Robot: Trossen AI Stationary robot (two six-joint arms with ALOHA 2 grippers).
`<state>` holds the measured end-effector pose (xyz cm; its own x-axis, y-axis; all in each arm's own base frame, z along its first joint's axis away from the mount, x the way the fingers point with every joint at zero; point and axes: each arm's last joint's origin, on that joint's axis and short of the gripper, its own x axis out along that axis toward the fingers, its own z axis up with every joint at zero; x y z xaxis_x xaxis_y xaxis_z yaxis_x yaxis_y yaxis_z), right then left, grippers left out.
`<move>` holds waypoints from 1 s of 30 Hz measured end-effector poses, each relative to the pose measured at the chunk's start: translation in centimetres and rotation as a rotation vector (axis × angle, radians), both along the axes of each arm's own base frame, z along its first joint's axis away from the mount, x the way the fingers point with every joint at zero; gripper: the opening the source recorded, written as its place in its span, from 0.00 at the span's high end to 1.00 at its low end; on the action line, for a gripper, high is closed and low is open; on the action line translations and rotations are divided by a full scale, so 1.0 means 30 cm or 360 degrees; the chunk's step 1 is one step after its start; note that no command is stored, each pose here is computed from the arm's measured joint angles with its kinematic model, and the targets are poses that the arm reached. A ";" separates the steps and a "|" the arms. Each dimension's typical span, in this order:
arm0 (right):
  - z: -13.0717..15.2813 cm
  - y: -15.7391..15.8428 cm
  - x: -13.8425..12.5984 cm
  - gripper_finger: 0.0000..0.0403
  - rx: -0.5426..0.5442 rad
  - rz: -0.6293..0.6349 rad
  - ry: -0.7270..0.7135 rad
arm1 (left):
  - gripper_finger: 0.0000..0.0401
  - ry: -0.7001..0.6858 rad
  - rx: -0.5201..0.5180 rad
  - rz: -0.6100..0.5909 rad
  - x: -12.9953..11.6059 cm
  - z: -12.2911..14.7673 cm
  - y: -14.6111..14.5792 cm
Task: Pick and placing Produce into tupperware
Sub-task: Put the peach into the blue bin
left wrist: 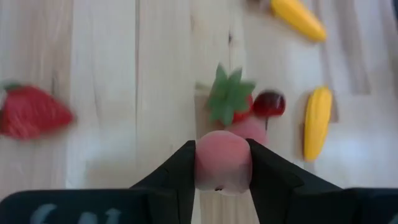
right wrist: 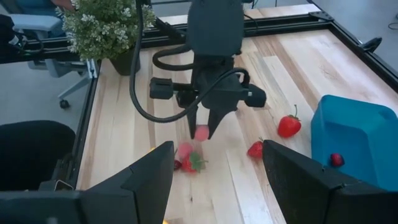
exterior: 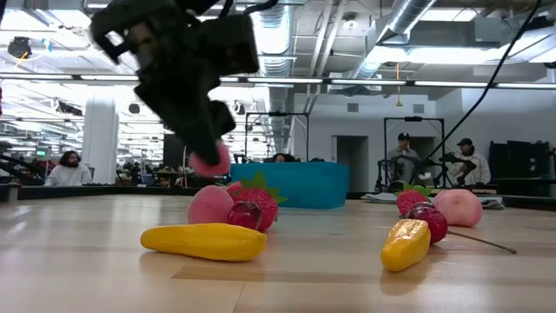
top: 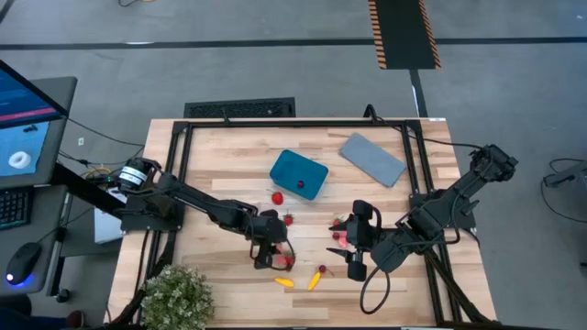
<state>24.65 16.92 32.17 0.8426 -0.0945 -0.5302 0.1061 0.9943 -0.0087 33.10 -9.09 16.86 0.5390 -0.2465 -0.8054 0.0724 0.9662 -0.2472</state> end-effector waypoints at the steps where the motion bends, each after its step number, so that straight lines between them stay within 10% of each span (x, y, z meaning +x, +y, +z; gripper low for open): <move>1: 0.000 0.000 0.000 0.33 -0.0003 0.0000 0.0000 | 0.70 -0.0016 -0.0010 -0.0013 0.009 0.012 0.002; 13: -0.018 -0.003 -0.019 0.33 -0.0043 -0.0013 0.0099 | 0.69 -0.0175 0.0023 -0.0163 0.108 0.267 0.039; 30: -0.033 -0.013 -0.031 0.33 -0.0072 -0.0038 0.0182 | 0.69 0.0060 0.1265 -0.0193 0.054 0.562 0.132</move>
